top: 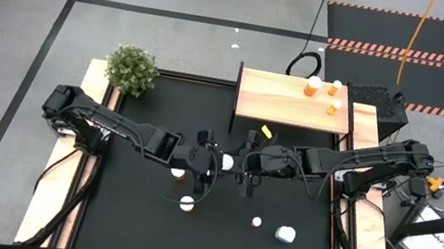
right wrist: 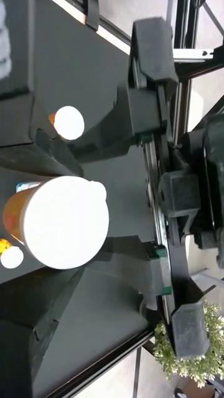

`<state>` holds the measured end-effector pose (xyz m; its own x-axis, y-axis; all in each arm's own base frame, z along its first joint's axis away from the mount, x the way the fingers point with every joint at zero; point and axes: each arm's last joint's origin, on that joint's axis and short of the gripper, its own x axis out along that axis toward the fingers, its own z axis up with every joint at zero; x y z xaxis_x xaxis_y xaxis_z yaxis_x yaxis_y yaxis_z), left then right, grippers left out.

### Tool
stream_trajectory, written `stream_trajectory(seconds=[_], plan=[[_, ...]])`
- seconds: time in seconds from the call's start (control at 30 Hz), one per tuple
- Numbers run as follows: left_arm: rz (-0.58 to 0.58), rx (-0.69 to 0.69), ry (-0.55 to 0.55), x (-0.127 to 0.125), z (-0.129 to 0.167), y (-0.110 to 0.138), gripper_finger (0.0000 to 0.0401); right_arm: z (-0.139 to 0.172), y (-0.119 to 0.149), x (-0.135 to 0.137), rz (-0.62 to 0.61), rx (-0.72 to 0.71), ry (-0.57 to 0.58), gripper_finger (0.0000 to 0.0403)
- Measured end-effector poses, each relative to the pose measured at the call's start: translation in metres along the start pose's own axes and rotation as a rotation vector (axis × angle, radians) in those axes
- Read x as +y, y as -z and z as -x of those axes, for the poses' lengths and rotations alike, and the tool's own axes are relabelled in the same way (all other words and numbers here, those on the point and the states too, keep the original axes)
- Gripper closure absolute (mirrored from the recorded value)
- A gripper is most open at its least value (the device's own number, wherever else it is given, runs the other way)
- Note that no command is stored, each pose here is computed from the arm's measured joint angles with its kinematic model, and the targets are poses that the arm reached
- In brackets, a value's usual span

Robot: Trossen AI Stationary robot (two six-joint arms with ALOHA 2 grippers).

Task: Pick and place medicine bottles onto shelf by color
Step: Put the large orange pill bottle on the shelf

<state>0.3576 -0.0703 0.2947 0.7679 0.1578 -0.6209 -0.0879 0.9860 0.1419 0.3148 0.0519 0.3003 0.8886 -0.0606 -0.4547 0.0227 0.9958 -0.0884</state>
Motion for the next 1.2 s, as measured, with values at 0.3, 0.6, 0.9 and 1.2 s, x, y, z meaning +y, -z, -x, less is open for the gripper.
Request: stream_trajectory(seconds=[0.3, 0.6, 0.9, 1.2], plan=[[-0.003, 0.003, -0.005, -0.002, 0.001, 0.001, 0.007, 0.007, 0.001, -0.002, -0.023, 0.025, 0.011, 0.0187], [-0.029, 0.028, -0.031, 0.001, 0.001, 0.003, 0.0066, 0.033, 0.002, -0.009, -0.061, 0.076, 0.05, 0.0187], [-0.029, 0.088, -0.094, 0.013, 0.009, 0.007, 0.0066, 0.076, -0.005, -0.032, -0.119, 0.036, 0.119, 0.0186], [-0.035, 0.071, -0.074, 0.003, 0.011, 0.007, 0.0066, 0.122, 0.002, -0.076, -0.212, 0.054, 0.34, 0.0186]])
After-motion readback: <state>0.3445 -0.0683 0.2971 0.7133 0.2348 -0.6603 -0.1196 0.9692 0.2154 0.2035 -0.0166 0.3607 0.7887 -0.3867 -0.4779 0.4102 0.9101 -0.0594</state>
